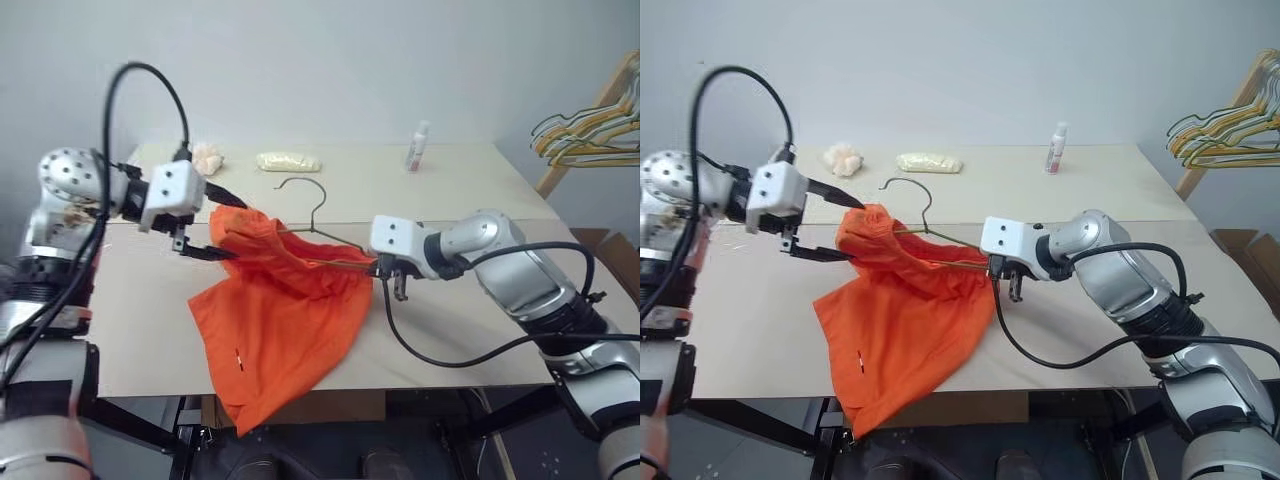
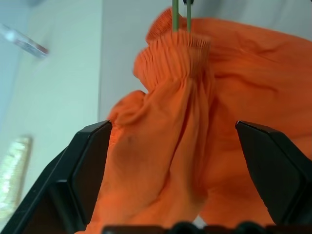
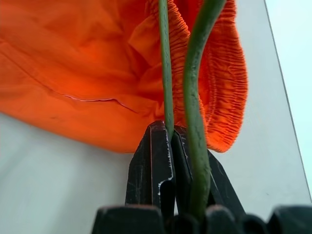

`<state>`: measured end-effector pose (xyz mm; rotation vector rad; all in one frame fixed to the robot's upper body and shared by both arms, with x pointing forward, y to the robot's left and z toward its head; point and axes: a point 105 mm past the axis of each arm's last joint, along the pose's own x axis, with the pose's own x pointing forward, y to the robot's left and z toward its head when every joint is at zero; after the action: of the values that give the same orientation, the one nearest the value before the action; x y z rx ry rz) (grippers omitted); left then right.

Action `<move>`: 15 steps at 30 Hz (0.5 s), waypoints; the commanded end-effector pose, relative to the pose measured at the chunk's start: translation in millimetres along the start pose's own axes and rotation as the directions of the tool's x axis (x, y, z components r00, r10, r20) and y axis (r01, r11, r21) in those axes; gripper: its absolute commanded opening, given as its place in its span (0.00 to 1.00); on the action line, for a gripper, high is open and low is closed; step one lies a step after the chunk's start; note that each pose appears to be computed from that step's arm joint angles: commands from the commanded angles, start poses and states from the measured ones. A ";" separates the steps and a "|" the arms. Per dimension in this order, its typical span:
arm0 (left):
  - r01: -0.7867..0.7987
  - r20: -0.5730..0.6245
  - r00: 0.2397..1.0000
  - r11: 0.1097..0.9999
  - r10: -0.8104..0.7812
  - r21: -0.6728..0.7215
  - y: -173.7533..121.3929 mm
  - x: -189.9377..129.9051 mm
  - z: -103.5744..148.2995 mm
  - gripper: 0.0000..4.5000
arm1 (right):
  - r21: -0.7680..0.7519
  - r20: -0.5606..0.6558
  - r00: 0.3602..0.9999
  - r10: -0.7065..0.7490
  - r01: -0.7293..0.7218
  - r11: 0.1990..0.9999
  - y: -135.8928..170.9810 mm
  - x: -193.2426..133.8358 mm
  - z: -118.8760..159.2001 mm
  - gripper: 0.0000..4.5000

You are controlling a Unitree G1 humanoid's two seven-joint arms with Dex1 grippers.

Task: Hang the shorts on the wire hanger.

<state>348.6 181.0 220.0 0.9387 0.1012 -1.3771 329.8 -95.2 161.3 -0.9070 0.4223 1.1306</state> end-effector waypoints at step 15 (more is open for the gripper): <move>0.113 -0.146 0.984 0.993 -0.107 0.033 -4.5 20.4 -25.0 0.86 | -0.007 0.028 1.000 -0.003 0.004 1.000 -3.8 -15.7 24.5 0.00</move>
<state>355.5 182.3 175.3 1.0343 0.2843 -1.4520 324.8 -93.2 167.9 -0.8812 0.4701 1.1350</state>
